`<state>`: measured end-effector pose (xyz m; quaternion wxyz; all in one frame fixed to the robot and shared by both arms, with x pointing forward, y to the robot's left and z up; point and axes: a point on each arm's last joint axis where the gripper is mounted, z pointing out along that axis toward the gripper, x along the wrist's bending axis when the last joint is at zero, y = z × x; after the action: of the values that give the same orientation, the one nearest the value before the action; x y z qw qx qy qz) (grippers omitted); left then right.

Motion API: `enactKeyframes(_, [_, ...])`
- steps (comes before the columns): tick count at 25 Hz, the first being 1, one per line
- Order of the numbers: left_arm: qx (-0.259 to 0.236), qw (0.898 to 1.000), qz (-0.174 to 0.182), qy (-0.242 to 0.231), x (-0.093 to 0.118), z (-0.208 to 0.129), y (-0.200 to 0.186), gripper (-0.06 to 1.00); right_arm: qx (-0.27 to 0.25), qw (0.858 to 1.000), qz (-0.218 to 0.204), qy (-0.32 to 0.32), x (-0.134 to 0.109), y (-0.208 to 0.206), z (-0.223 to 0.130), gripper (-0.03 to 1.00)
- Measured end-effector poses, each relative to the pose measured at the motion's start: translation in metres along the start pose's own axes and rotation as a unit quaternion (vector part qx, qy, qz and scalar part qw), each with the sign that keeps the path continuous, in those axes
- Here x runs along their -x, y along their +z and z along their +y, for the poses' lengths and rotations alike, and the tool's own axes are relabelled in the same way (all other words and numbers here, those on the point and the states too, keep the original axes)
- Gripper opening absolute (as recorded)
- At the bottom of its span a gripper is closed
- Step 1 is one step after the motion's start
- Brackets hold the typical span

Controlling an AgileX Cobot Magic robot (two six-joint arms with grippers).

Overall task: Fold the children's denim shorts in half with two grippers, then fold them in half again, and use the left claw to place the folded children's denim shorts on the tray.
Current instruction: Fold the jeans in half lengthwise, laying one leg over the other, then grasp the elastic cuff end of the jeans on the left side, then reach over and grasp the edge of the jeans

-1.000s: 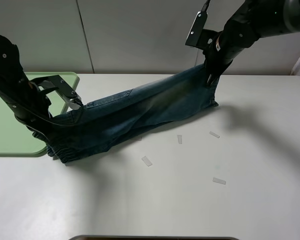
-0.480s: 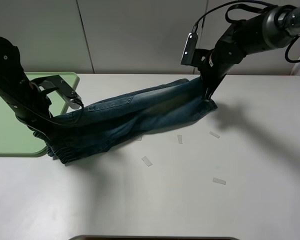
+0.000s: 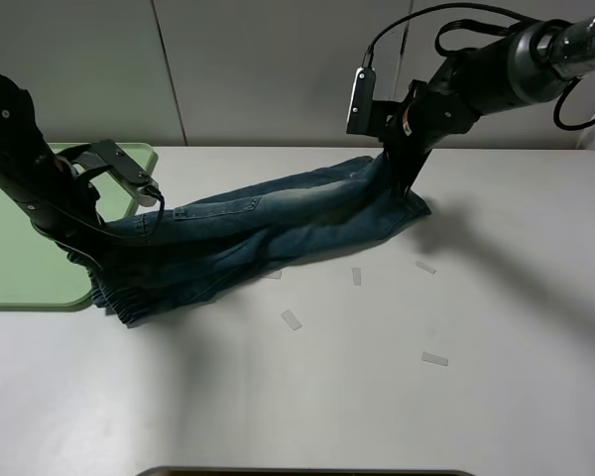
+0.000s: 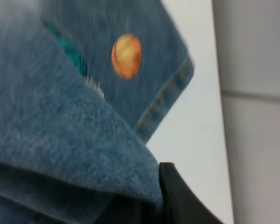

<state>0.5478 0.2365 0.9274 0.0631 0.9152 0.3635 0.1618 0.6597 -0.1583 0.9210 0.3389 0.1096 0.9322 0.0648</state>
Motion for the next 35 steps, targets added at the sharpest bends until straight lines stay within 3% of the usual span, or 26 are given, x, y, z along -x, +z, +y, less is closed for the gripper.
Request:
enactKeyframes(3, [0.003, 1.000, 0.005, -0.017, -0.005, -0.002, 0.000, 0.11, 0.033, 0.999, -0.011, -0.007, -0.001, -0.001, 0.011, 0.10])
enactKeyframes(5, [0.008, 0.999, 0.010, -0.037, -0.010, -0.004, 0.001, 0.18, 0.060, 0.998, -0.022, 0.005, 0.001, -0.002, 0.016, 0.31])
enactKeyframes(6, [0.011, 0.999, 0.013, -0.051, -0.013, -0.006, 0.001, 0.26, 0.080, 0.996, -0.028, 0.023, 0.003, -0.002, 0.019, 0.42])
enactKeyframes(8, [0.035, 0.991, 0.035, -0.128, -0.032, -0.013, 0.001, 0.63, 0.110, 0.992, -0.037, 0.054, 0.006, -0.004, 0.024, 0.50])
enactKeyframes(9, [0.042, 0.986, 0.041, -0.158, -0.038, -0.016, 0.001, 0.67, 0.133, 0.987, -0.042, 0.082, 0.008, -0.005, 0.028, 0.53])
enactKeyframes(10, [0.048, 0.980, 0.046, -0.186, -0.043, -0.019, 0.001, 0.70, 0.175, 0.973, -0.050, 0.143, 0.015, -0.008, 0.035, 0.57])
enactKeyframes(11, [0.052, 0.975, 0.050, -0.211, -0.048, -0.023, 0.001, 0.72, 0.204, 0.959, -0.055, 0.187, 0.023, -0.012, 0.041, 0.58])
enactKeyframes(14, [0.053, 0.967, 0.058, -0.244, -0.057, -0.031, 0.001, 0.74, 0.228, 0.946, -0.060, 0.223, 0.031, -0.015, 0.045, 0.58])
enactKeyframes(20, [0.051, 0.964, 0.061, -0.252, -0.061, -0.035, 0.001, 0.75, 0.260, 0.923, -0.072, 0.273, 0.049, -0.024, 0.052, 0.59])
enactKeyframes(25, [0.051, 0.964, 0.062, -0.252, -0.062, -0.036, 0.001, 0.75, 0.232, 0.929, -0.066, 0.279, 0.047, -0.021, 0.048, 0.59])
enactKeyframes(29, [0.059, 0.962, 0.065, -0.259, -0.062, -0.035, -0.004, 0.75, 0.155, 0.944, -0.051, 0.285, 0.041, -0.017, 0.037, 0.58])
enactKeyframes(31, [0.076, 0.957, 0.070, -0.270, -0.064, -0.033, -0.016, 0.75, 0.106, 0.948, -0.054, 0.294, 0.048, -0.034, 0.029, 0.53])
enactKeyframes(35, [0.128, 0.949, 0.089, -0.273, -0.065, -0.027, -0.052, 0.76, 0.097, 0.945, -0.077, 0.303, 0.065, -0.072, 0.026, 0.52])
